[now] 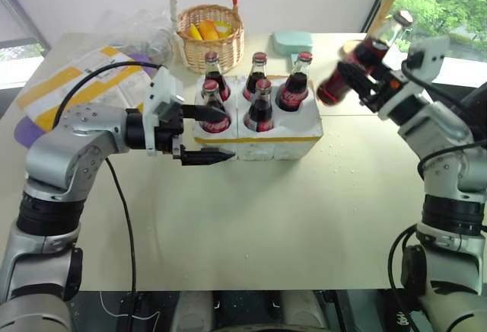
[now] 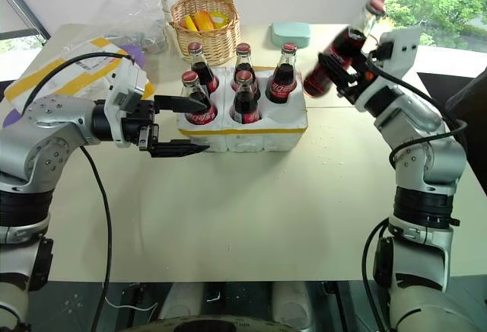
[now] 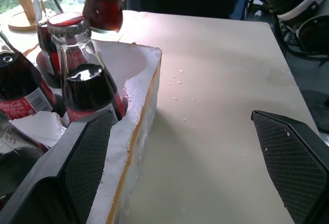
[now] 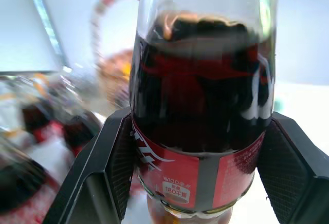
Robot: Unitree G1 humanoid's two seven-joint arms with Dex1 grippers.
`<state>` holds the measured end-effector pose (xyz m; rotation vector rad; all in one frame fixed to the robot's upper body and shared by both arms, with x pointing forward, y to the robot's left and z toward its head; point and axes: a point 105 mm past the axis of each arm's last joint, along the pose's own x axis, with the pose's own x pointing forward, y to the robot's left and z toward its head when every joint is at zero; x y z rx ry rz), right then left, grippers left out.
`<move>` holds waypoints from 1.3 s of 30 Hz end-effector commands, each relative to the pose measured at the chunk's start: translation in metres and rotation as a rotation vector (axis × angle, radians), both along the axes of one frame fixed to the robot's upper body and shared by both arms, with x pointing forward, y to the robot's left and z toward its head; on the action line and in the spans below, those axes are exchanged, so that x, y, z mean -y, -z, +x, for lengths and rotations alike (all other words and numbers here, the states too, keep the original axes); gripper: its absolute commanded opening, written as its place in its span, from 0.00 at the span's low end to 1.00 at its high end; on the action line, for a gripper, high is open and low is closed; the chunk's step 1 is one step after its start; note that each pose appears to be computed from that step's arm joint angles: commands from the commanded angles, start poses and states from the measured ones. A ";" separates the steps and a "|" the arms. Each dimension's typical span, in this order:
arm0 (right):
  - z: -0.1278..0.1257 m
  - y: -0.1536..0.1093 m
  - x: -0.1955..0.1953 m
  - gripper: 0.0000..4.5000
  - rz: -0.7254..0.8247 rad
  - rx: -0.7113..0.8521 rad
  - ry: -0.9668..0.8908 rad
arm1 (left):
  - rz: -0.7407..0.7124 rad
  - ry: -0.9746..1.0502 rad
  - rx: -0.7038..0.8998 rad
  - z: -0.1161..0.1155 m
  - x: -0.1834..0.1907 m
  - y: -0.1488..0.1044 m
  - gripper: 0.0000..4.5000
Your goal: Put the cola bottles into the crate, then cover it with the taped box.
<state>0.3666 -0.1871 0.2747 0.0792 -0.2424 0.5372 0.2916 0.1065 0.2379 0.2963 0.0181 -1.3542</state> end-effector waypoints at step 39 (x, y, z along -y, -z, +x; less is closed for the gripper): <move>-0.019 0.029 -0.032 0.99 -0.307 -0.118 -0.267 | -0.057 -0.393 0.129 0.013 -0.060 -0.017 1.00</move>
